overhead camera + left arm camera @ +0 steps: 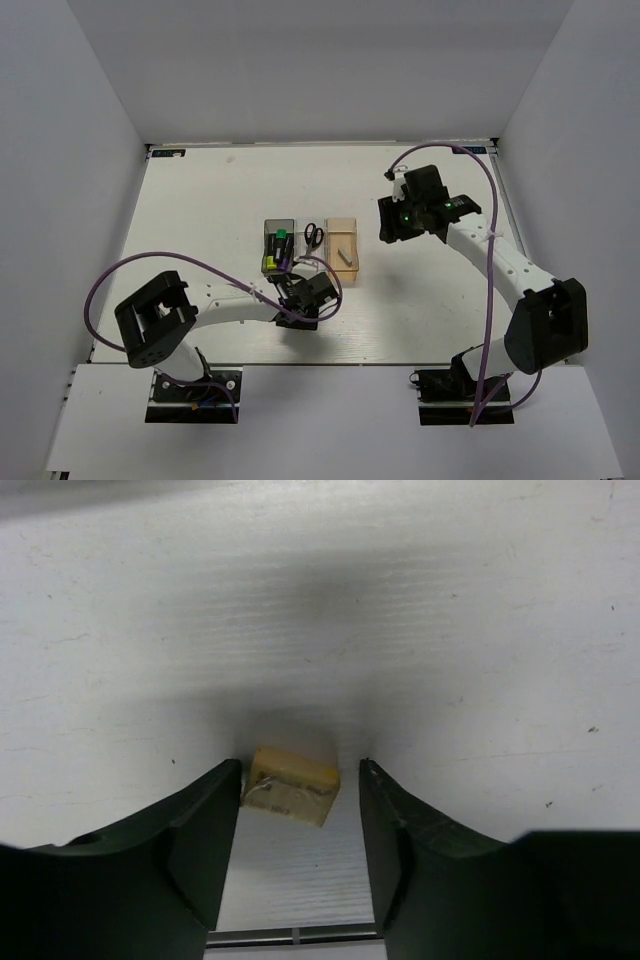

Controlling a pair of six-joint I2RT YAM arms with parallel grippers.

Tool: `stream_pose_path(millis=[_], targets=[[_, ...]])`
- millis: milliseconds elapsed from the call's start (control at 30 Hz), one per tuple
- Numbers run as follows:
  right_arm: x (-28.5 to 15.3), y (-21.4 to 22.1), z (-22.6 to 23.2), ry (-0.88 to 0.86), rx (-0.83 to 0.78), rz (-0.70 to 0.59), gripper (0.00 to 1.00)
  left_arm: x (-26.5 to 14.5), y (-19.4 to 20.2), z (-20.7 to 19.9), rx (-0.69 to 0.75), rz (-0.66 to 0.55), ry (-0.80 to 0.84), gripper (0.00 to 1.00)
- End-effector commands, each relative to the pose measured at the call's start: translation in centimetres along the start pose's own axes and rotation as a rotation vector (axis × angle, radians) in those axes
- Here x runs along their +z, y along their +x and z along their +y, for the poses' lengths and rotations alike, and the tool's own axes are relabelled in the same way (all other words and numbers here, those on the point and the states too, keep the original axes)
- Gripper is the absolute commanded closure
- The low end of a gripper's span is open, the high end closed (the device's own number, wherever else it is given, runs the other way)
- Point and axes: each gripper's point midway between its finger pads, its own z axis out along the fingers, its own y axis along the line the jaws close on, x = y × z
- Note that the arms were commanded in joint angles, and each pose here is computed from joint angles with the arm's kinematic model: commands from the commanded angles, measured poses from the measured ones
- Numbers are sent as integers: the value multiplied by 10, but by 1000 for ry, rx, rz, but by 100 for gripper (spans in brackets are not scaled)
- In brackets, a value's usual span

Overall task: Sort the stationery into containers
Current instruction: Pick up the stationery from the center of the board.

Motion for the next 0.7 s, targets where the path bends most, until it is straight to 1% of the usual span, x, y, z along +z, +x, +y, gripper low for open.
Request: stream_pose_path(millis=[0, 33, 67, 167, 200, 267, 300, 367, 433, 467, 500, 533, 567, 600, 633, 667], targets=[[-12, -6, 4, -32, 23, -34, 47, 3, 26, 2, 32, 76, -4, 42], [-11, -5, 4, -36, 26, -28, 47, 2, 27, 0, 34, 82, -1, 45], [-12, -4, 4, -40, 30, -28, 47, 2, 29, 1, 41, 89, -11, 50], [-14, -4, 5, -49, 35, -30, 47, -1, 31, 0, 60, 92, -22, 61], [-15, -4, 3, -45, 38, -35, 47, -3, 31, -2, 68, 88, -18, 68], [-16, -3, 1, -48, 49, -34, 47, -6, 28, 0, 76, 80, -28, 77], [-17, -3, 1, -50, 52, -36, 47, -10, 25, -2, 81, 67, -19, 83], [-17, -3, 2, -57, 51, -37, 47, -14, 20, -3, 96, 53, -17, 88], [-19, -3, 0, -60, 51, -41, 45, -30, 0, -17, 89, -8, 32, 91], [-22, -3, 1, -65, 28, -48, 45, -34, -6, -20, 120, -24, 45, 91], [-24, -3, 1, -69, 18, -50, 43, -53, -27, -37, 102, -82, 105, 91], [-27, -2, 0, -67, -10, -58, 43, -59, -36, -43, 109, -111, 120, 91], [-29, -2, -1, -64, -26, -65, 47, -65, -45, -46, 157, -140, 136, 91], [-32, -1, -2, -57, -34, -73, 63, -77, -64, -57, 149, -189, 163, 91], [-32, 3, -5, -49, -34, -87, 100, -86, -78, -64, 168, -219, 176, 91], [-35, 3, -10, -24, -70, -105, 100, -90, -98, -68, 168, -240, 182, 91]])
